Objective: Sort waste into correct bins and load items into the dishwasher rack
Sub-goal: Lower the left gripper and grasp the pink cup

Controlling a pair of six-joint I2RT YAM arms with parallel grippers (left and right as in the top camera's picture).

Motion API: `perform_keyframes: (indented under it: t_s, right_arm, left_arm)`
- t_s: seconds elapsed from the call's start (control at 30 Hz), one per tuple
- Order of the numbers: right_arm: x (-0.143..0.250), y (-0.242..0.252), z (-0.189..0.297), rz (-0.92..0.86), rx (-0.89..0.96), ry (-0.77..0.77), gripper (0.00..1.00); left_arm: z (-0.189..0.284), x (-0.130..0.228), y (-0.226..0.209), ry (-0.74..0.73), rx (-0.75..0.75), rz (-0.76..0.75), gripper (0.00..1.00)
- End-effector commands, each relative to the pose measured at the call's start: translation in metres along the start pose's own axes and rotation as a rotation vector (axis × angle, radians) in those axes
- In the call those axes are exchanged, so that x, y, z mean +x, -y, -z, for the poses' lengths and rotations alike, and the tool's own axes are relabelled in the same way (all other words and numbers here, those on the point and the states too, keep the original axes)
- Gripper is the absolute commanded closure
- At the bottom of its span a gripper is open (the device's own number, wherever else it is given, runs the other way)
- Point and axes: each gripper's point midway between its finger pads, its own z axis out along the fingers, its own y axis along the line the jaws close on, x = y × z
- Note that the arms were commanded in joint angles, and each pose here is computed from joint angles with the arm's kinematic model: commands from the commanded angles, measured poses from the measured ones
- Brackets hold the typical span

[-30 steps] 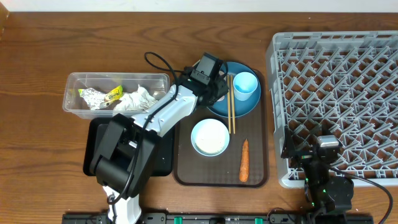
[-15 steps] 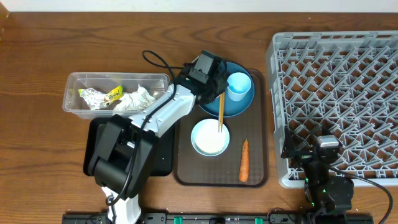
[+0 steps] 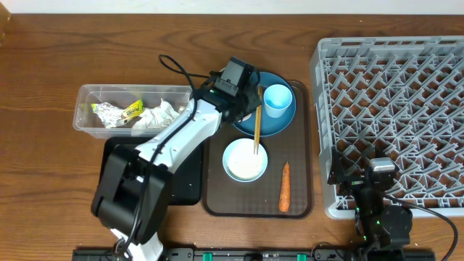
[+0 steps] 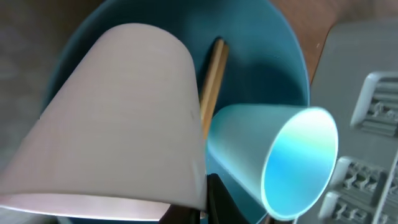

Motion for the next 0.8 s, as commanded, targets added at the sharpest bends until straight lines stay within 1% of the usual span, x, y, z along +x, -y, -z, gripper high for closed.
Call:
perform_keyframes:
  t_s: [0.0,0.17,0.33,0.6,0.77]
  right_arm:
    - [0.002,-0.006,0.000,-0.008,-0.025,-0.007,0.01]
    - [0.002,-0.006,0.000,-0.008,-0.025,-0.007,0.01]
    - [0.002,-0.006,0.000,-0.008,-0.025,-0.007,0.01]
    - [0.002,-0.006,0.000,-0.008,-0.025,-0.007,0.01]
    - [0.002,-0.006,0.000,-0.008,-0.025,-0.007,0.01]
  left_arm:
    - [0.018,-0.005,0.003,0.027,0.010,-0.113,0.94]
    - [0.044,-0.003,0.006,0.035,0.018,-0.199,0.94]
    - [0.080,-0.001,0.011,0.056,0.039,-0.303,0.94]
    - [0.133,0.009,0.010,0.078,0.063,-0.378,0.94]
    - [0.156,0.014,0.009,0.094,0.080,-0.397,0.94]
